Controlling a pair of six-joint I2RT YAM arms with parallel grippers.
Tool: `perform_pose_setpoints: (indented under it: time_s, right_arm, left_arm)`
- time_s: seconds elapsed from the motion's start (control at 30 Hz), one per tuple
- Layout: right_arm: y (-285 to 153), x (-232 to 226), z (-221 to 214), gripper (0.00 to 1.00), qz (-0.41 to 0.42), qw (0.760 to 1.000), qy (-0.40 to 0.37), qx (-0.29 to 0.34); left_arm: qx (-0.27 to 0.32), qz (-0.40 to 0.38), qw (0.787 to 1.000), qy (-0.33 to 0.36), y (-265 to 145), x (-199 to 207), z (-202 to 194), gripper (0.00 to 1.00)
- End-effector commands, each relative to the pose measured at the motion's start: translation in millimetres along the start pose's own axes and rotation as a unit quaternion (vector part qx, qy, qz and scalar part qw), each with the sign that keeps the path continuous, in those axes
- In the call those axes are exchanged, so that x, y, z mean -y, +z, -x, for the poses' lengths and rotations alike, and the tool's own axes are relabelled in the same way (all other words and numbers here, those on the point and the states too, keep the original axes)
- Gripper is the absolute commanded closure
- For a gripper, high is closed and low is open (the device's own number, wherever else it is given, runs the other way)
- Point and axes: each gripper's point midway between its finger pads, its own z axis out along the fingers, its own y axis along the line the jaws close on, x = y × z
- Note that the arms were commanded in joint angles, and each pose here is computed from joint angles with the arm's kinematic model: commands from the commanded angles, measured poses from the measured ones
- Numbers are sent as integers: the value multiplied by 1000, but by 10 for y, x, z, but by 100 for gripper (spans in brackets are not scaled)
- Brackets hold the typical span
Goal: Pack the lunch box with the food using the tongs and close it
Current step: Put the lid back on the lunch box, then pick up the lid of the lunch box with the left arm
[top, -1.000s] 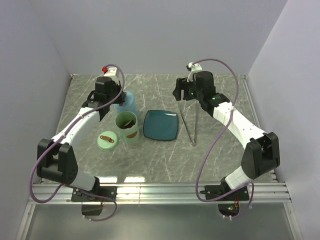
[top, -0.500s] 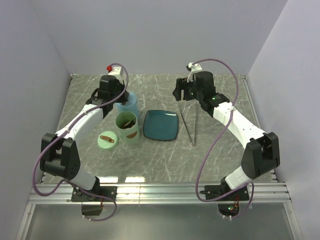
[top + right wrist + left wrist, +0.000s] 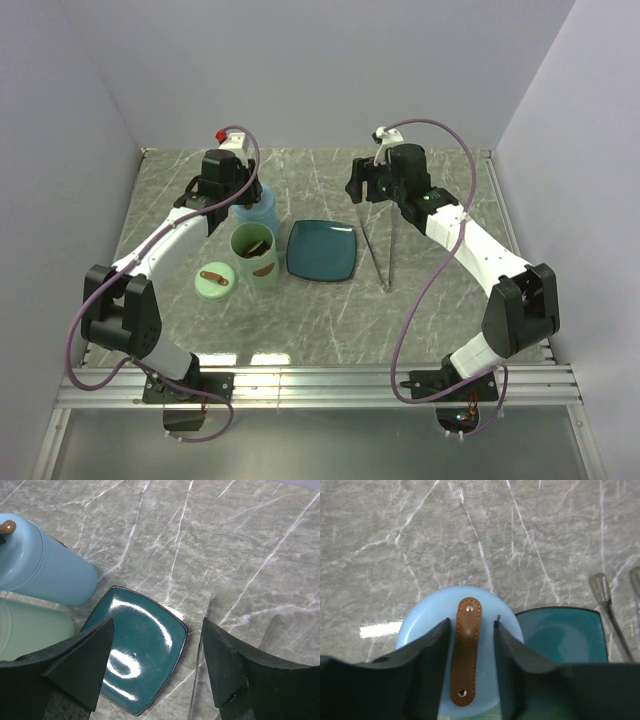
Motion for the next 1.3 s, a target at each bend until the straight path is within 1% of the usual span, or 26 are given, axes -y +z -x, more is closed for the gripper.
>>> perform_pose_setpoints:
  time_s: [0.0,0.07,0.13,0.17,0.27,0.3,0.33,0.37,0.4,0.47,0.5,0.53,0.57,0.63,0.67,0.7,0.73,0.77,0.8,0.87,0.9,0.93,1.0,1.1,1.17,1.27]
  right_arm:
    - [-6,16,94,22,-1,1000,-8,17]
    - [-9,18,97,22,-1,1000,-7,17]
    - [-6,20,99,22,-2,1000,-7,18]
    - [-6,21,99,22,-2,1000,-8,18]
    - [-10,20,104,21,-2,1000,-8,18]
    - [-9,24,98,22,-3,1000,-9,18]
    - [-9,22,97,22,-2,1000,-9,18]
    - [-9,21,101,22,-2,1000,-9,18]
    - [-12,21,99,21,-2,1000,-9,18]
    - [-6,27,95,21,-2,1000,-9,18]
    - [-10,15,102,21,0,1000,-9,20]
    - [-6,10,103,21,1,1000,-9,19]
    - [-2,15,102,22,1,1000,-9,19]
    - [9,5,116,22,3,1000,-11,22]
    - [21,9,119,21,4,1000,-12,22]
    - [32,0,123,22,5,1000,-13,22]
    - [41,-7,138,22,9,1000,-13,23]
    - [72,-30,142,22,15,1000,-13,22]
    - [86,-38,155,22,18,1000,-12,23]
    - [147,-69,163,22,27,999,-13,21]
    - [164,-90,160,22,34,999,-13,19]
    - [183,-96,159,22,36,999,-13,18]
    - [240,-99,153,22,38,999,-12,13]
    - [276,-104,110,22,42,999,-10,6]
    - [254,-108,110,22,42,999,-9,9]
    - [205,-101,116,22,39,999,-10,14]
  left_arm:
    - [32,-13,999,6,-122,67,156,52]
    - [41,-13,999,7,-163,72,204,45]
    - [54,-13,998,7,-204,69,254,41]
    - [57,-13,998,6,-217,69,262,27]
    - [79,-21,997,7,-303,101,344,13]
    - [81,-22,996,7,-315,94,323,12]
    - [102,-29,994,7,-394,122,422,11]
    - [106,-29,994,7,-426,119,427,7]
    - [125,-32,992,6,-506,130,492,5]
    - [149,-14,989,-1,-596,62,562,2]
    - [152,-5,988,-7,-622,13,506,1]
    - [178,-1,984,-13,-783,-4,610,1]
    - [203,25,978,-26,-873,-104,677,1]
    - [234,49,969,-62,-1111,-232,640,1]
    - [250,76,962,-81,-1203,-349,625,2]
    - [246,91,960,-100,-1208,-428,436,2]
    - [261,102,953,-114,-1356,-486,422,2]
    - [255,126,951,-125,-1387,-578,316,2]
    - [245,184,940,-147,-1462,-782,119,2]
    - [231,241,929,-160,-1534,-974,-108,1]
    - [235,266,917,-184,-1593,-1050,-208,1]
    - [215,285,916,-181,-1612,-1103,-361,1]
    - [209,295,910,-202,-1643,-1103,-460,1]
    - [176,302,914,-206,-1593,-1089,-669,1]
    - [140,284,926,-205,-1485,-1018,-854,1]
    - [99,284,929,-215,-1363,-1012,-1173,0]
